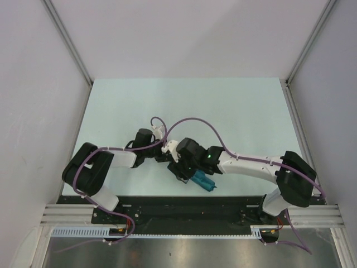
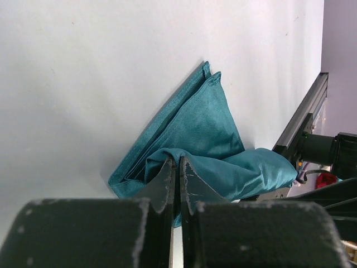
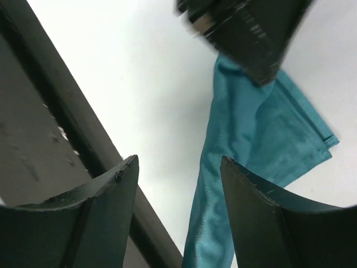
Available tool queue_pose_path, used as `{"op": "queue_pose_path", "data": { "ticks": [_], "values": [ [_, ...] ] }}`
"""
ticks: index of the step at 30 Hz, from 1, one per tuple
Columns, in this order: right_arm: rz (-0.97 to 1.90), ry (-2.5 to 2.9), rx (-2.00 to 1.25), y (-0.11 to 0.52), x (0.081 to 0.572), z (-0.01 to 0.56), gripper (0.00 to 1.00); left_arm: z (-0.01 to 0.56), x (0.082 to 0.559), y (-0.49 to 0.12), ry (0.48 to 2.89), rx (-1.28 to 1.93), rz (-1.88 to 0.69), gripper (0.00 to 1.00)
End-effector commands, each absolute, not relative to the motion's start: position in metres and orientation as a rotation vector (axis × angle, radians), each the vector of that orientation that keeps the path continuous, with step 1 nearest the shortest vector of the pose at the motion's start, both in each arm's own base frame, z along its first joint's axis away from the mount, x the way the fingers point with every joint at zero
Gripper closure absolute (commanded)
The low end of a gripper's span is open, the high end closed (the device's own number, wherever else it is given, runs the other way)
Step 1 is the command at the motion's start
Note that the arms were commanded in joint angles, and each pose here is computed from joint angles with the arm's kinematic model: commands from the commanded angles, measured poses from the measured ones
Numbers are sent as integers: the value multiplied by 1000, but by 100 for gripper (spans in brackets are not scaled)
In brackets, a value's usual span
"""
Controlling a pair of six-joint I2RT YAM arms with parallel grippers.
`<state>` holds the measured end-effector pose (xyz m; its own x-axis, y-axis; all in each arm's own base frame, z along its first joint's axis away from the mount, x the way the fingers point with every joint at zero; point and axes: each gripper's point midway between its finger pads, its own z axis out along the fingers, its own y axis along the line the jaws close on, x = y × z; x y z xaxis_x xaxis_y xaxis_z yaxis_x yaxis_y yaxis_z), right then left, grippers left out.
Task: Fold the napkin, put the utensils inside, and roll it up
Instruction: Roll the napkin with the utensil
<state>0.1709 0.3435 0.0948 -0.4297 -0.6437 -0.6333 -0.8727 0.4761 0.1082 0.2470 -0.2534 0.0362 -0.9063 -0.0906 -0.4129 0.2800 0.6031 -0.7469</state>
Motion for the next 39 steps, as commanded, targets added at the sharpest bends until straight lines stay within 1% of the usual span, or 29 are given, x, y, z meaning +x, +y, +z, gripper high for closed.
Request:
{"op": "queue_pose_path", "data": {
  "ticks": [1,3,10,13,14,16,17,19,20,23,26,27,28,30,31,32,33,34,35,36,37,39],
  "values": [
    [265,2161,-1274,332,186,84,36,33,247,-256,2456,149,-1228,97],
    [214,2155,-1285,331,188,77,35,34,248,-256,2454,148,-1230,97],
    [170,2174,-1335,327,186,55,36,36,249,-256,2458,152,-1224,97],
    [147,2189,-1342,323,188,45,36,37,249,-257,2454,162,-1232,93],
    [150,2198,-1338,321,189,43,36,38,249,-258,2452,161,-1238,87],
    [150,2209,-1331,319,191,38,36,41,252,-259,2445,166,-1238,78],
    [149,2217,-1335,316,191,34,36,44,254,-260,2438,169,-1237,69],
    [152,2224,-1322,314,194,31,36,49,259,-261,2432,174,-1224,61],
    [152,2232,-1323,313,194,28,36,53,264,-260,2416,179,-1197,53],
    [156,2245,-1314,309,197,23,36,62,273,-256,2401,183,-1141,44],
    [176,2265,-1307,307,199,18,36,66,279,-248,2394,167,-1097,40],
    [177,2277,-1309,305,199,14,36,67,281,-244,2389,157,-1090,40],
    [186,2287,-1304,305,201,12,37,66,280,-241,2393,149,-1083,40],
    [242,2315,-1317,306,196,8,45,67,279,-238,2379,154,-1086,39],
    [265,2333,-1311,305,197,7,51,67,275,-236,2372,164,-1088,39],
    [312,2346,-1318,308,193,7,61,67,273,-236,2365,171,-1091,38],
    [374,2362,-1333,311,187,6,65,70,273,-236,2343,186,-1101,36],
    [414,2372,-1335,312,184,7,67,70,267,-235,2336,198,-1112,36],
    [518,2391,-1346,316,177,9,70,70,265,-235,2328,204,-1118,34],
    [579,2404,-1336,319,174,12,72,72,265,-235,2312,207,-1119,33],
    [701,2413,-1351,324,164,16,74,71,260,-233,2309,206,-1118,32],
    [803,2436,-1320,325,164,21,75,72,259,-231,2295,206,-1111,31]
  ]
}}
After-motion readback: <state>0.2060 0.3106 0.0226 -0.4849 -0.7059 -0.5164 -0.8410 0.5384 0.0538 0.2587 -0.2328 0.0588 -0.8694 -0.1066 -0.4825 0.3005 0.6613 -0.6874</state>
